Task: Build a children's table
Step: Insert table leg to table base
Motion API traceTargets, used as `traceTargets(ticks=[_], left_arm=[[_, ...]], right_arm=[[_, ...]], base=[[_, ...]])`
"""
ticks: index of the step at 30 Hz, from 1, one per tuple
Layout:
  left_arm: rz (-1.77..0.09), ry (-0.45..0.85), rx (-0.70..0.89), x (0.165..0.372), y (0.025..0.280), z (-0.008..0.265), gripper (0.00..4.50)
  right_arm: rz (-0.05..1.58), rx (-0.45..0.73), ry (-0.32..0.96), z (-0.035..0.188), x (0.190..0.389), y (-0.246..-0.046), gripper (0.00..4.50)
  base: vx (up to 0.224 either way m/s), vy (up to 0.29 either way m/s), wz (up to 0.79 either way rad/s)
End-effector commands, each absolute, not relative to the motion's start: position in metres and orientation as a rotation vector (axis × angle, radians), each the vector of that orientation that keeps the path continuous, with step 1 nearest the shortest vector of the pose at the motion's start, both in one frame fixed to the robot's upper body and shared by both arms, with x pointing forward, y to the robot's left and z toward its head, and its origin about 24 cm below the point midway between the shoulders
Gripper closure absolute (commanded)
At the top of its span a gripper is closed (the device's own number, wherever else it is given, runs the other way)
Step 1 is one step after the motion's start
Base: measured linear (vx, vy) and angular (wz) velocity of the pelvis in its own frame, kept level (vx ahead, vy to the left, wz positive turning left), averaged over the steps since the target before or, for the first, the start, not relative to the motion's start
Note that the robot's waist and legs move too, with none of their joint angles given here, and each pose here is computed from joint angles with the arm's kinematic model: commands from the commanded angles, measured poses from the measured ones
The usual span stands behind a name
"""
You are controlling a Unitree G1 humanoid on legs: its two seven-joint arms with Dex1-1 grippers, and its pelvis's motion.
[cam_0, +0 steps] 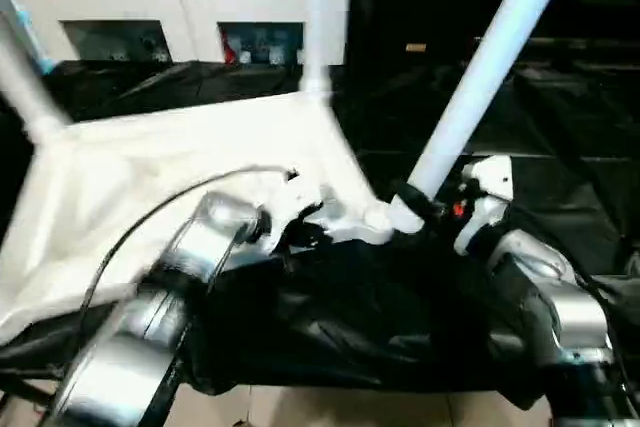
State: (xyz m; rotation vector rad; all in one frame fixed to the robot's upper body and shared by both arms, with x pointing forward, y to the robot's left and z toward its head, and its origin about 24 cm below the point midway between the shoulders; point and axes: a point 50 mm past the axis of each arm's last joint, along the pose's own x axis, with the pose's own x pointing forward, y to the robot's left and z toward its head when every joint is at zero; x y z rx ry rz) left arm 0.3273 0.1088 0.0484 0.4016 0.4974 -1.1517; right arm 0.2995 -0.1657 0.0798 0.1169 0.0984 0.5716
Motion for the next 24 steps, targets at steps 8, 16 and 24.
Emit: traceTargets(ticks=[8,16,24], left_arm=[[-1.158,0.472,0.347,0.312,0.106,0.041,4.5],[-1.134,0.524,0.433,0.308,0.12,0.034,4.03],[-1.124,0.577,0.431,0.305,0.133,0.032,4.3]], right_arm=[[0.596,0.158,0.078,0.09,0.309,-0.161,2.62],[0.612,0.149,0.078,0.092,0.312,-0.158,2.62],[0.684,0.146,0.093,0.093,0.318,-0.148,2.62]], base=[[0.0,0.0,0.0],[0.0,0.0,0.0],[0.0,0.0,0.0]])
